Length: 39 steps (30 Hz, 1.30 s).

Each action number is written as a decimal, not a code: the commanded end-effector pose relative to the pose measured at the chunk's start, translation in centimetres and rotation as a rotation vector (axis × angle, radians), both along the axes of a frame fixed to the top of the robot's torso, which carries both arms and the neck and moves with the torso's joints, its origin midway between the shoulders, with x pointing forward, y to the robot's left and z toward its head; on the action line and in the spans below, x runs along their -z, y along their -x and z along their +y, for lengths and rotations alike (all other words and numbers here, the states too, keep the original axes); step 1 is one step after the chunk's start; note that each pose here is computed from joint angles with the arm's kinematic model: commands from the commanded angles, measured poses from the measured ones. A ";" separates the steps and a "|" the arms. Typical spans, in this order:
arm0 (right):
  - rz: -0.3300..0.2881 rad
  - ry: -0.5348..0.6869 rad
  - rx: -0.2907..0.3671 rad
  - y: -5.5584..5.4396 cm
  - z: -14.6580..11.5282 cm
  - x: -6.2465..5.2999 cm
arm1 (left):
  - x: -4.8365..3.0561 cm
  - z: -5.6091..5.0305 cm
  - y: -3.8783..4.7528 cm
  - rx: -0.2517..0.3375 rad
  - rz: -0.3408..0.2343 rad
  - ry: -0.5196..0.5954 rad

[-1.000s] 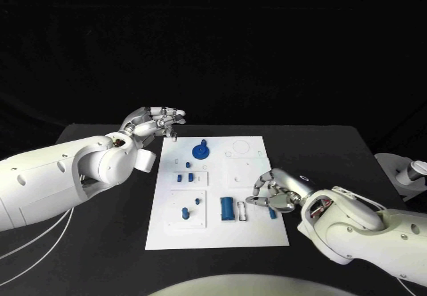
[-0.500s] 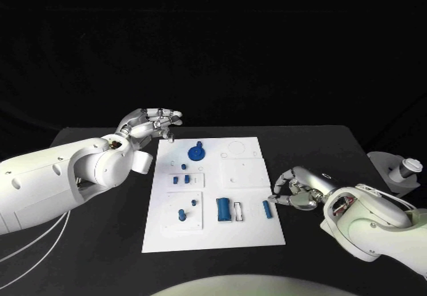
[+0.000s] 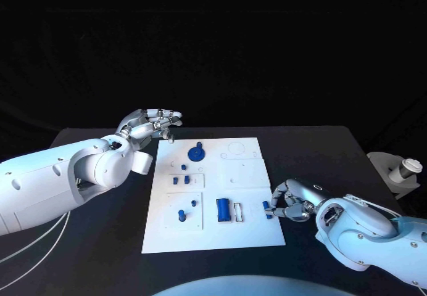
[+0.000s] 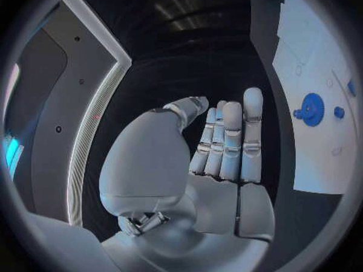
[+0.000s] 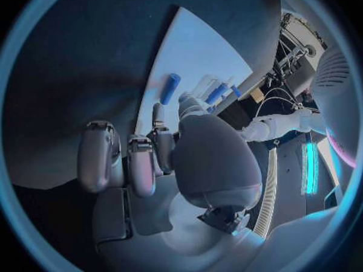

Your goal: Assemble the parts on the task board

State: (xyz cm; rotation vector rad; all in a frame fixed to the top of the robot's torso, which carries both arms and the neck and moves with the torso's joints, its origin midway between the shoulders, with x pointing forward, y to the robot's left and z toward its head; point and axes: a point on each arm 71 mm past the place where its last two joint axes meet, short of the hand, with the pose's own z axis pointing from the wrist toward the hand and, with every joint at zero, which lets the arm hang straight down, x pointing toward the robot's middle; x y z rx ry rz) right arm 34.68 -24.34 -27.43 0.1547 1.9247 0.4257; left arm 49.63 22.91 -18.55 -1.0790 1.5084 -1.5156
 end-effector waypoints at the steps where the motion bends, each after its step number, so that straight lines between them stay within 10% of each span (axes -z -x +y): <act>1: 0.006 0.034 -0.005 0.0 0.2 0.4 | -0.10 -0.2 0.05 0.014 -0.003 0.012; 25: 0.043 0.136 -0.079 -0.1 1.6 2.3 | -0.10 -0.2 0.10 0.016 -0.001 0.012; 39: -0.024 -0.010 -0.013 0.4 2.6 0.8 | -0.10 -0.1 0.13 0.016 0.000 0.011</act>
